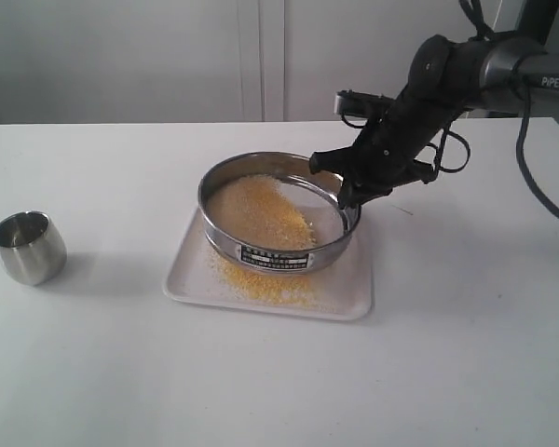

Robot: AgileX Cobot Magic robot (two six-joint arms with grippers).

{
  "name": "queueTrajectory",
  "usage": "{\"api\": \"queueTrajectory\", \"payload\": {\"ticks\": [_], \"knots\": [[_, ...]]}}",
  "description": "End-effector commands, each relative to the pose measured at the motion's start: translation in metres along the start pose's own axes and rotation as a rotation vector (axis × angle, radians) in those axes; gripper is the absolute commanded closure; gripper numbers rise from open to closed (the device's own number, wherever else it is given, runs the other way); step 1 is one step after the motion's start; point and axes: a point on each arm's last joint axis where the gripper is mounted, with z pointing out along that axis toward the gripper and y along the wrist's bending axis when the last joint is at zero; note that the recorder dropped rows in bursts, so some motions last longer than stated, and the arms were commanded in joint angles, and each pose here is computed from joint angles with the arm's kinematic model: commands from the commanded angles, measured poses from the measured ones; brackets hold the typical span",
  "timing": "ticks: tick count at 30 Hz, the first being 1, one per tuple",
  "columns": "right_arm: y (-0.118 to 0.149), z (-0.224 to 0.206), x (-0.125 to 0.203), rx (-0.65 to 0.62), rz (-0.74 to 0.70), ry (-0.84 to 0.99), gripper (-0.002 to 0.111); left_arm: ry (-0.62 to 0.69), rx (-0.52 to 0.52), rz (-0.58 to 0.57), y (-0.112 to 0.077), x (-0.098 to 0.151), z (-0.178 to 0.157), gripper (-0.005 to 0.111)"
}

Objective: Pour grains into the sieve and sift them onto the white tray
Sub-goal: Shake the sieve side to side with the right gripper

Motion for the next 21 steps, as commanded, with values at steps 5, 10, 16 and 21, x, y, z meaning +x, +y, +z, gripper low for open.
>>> {"api": "queueTrajectory", "payload": {"ticks": [5, 10, 16, 21], "knots": [[0.006, -0.008, -0.001, 0.004, -0.271, 0.005, 0.108, 0.003, 0.006, -0.004, -0.001, 0.003, 0.0, 0.107], [0.009, -0.007, 0.001, 0.011, -0.208, 0.031, 0.108, 0.003, 0.006, -0.002, -0.001, 0.003, 0.0, 0.107], [0.008, -0.01, -0.004, 0.019, -0.186, -0.007, 0.108, 0.003, 0.006, -0.002, -0.001, 0.003, 0.0, 0.107], [0.007, -0.012, -0.003, 0.019, -0.28, 0.009, 0.108, 0.003, 0.006, -0.002, -0.001, 0.003, 0.0, 0.107]]}}
